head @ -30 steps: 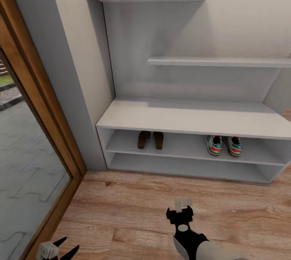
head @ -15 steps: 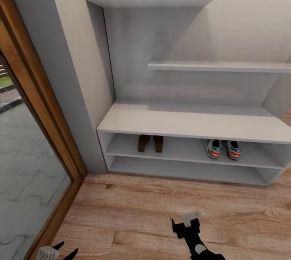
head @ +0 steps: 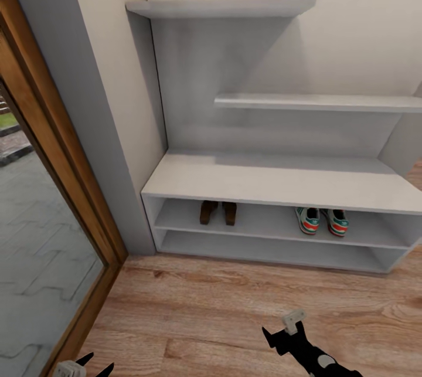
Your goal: Pick up the two gym shoes and the two sandals from the corridor floor and place them onto the hallstand (shoe rack) in the corridor, making sure they are on the rack and not on the floor. Arrange them so the two gym shoes are next to each other and the two sandals are next to each other.
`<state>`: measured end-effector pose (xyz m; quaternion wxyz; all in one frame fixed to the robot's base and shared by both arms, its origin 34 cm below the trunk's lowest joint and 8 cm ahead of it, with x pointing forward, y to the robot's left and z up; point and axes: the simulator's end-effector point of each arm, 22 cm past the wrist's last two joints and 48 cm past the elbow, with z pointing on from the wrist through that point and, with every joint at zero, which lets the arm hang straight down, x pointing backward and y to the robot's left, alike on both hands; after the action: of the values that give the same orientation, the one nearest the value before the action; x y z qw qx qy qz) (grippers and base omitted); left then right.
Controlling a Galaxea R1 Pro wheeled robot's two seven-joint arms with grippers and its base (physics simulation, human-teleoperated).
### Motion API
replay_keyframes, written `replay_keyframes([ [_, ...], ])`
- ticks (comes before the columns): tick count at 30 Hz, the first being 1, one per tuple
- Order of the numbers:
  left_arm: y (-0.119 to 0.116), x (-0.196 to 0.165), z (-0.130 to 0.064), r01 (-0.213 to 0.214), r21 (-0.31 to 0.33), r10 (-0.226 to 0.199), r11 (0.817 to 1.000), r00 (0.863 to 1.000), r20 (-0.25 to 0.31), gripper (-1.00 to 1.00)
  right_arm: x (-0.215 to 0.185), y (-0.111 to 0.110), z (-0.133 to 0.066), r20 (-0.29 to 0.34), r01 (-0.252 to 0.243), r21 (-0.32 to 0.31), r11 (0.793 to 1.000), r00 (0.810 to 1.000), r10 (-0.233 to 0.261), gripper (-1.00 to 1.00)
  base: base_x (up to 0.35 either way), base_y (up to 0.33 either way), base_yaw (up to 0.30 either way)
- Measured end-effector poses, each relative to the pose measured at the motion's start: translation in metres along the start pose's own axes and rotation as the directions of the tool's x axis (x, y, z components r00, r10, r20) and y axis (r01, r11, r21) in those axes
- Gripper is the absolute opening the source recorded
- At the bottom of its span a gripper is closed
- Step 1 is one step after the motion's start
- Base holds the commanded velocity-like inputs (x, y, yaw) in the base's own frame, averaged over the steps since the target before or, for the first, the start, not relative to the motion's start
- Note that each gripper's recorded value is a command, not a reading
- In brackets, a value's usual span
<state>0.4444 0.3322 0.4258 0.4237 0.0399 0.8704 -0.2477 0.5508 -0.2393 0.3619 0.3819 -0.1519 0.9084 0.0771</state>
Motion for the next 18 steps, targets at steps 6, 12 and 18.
replay_keyframes([
  [6,0.000,-0.008,-0.007,0.007,-0.014,-0.007,1.000,1.000,-0.004,1.00,-0.008,0.000,-0.012,0.001,-0.029,-0.049,0.998,1.000,0.029,1.00,0.000,0.000,0.000],
  [12,0.005,-0.016,-0.013,0.012,-0.056,-0.012,0.998,1.000,-0.007,1.00,-0.019,-0.001,-0.020,0.002,-0.040,-0.056,0.998,0.999,0.040,1.00,0.000,0.000,0.000],
  [18,0.004,-0.026,-0.018,0.012,-0.075,-0.012,0.997,1.000,-0.010,1.00,-0.030,-0.002,-0.026,0.003,-0.044,-0.054,0.998,0.999,0.045,1.00,0.000,0.000,0.000],
])
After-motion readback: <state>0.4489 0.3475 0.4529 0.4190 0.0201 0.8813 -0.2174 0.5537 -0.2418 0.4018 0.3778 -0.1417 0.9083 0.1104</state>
